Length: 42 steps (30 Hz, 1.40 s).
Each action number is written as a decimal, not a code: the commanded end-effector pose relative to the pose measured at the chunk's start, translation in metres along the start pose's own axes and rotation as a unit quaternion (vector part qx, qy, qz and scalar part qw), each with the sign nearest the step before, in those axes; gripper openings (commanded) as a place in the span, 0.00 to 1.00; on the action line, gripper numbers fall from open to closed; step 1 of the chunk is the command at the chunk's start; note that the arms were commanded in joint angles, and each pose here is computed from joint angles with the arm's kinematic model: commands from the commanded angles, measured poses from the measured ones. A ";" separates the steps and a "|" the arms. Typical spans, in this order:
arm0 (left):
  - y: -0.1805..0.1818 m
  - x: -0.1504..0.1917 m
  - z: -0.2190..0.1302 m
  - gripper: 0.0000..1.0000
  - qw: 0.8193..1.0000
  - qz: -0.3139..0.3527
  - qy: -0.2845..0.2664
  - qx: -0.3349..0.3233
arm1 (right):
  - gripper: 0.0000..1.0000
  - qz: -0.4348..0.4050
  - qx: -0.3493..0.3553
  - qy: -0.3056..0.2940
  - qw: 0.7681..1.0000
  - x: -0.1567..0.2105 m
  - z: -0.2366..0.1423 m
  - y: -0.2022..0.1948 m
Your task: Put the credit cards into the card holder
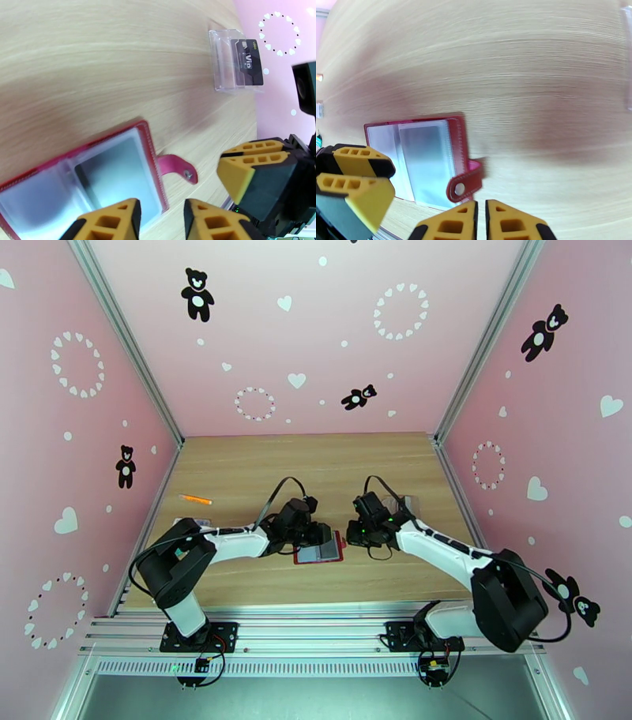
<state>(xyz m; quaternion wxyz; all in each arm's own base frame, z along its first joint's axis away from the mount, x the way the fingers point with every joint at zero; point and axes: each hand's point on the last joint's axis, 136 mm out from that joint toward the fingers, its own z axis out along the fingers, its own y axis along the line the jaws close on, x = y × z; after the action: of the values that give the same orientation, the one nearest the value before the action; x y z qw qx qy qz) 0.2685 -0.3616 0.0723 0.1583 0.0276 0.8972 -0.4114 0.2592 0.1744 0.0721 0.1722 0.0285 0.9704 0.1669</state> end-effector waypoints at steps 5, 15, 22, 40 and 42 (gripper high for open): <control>-0.002 0.002 -0.019 0.35 0.999 0.030 -0.007 -0.017 | 0.15 -0.014 0.031 -0.017 0.999 -0.012 -0.023 -0.022; 0.065 0.030 -0.074 0.36 0.993 0.017 -0.061 -0.101 | 0.51 -0.007 0.216 -0.057 0.975 -0.086 -0.077 -0.109; 0.097 0.043 -0.085 0.36 0.990 0.007 -0.073 -0.118 | 0.53 0.062 0.211 -0.021 0.975 -0.106 -0.066 -0.154; 0.117 0.048 -0.079 0.36 0.990 -0.011 -0.067 -0.125 | 0.53 0.069 0.234 0.053 0.968 -0.115 -0.022 -0.180; 0.117 0.047 -0.078 0.36 0.990 -0.012 -0.066 -0.124 | 0.53 0.069 0.238 0.052 0.967 -0.116 -0.022 -0.182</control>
<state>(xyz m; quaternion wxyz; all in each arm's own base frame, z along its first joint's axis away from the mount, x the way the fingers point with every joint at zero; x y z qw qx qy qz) 0.2225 -0.2318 0.0238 0.2133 -0.0312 0.9290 -0.3007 0.3596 -0.0123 0.0685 0.1062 0.1272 0.9851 -0.0456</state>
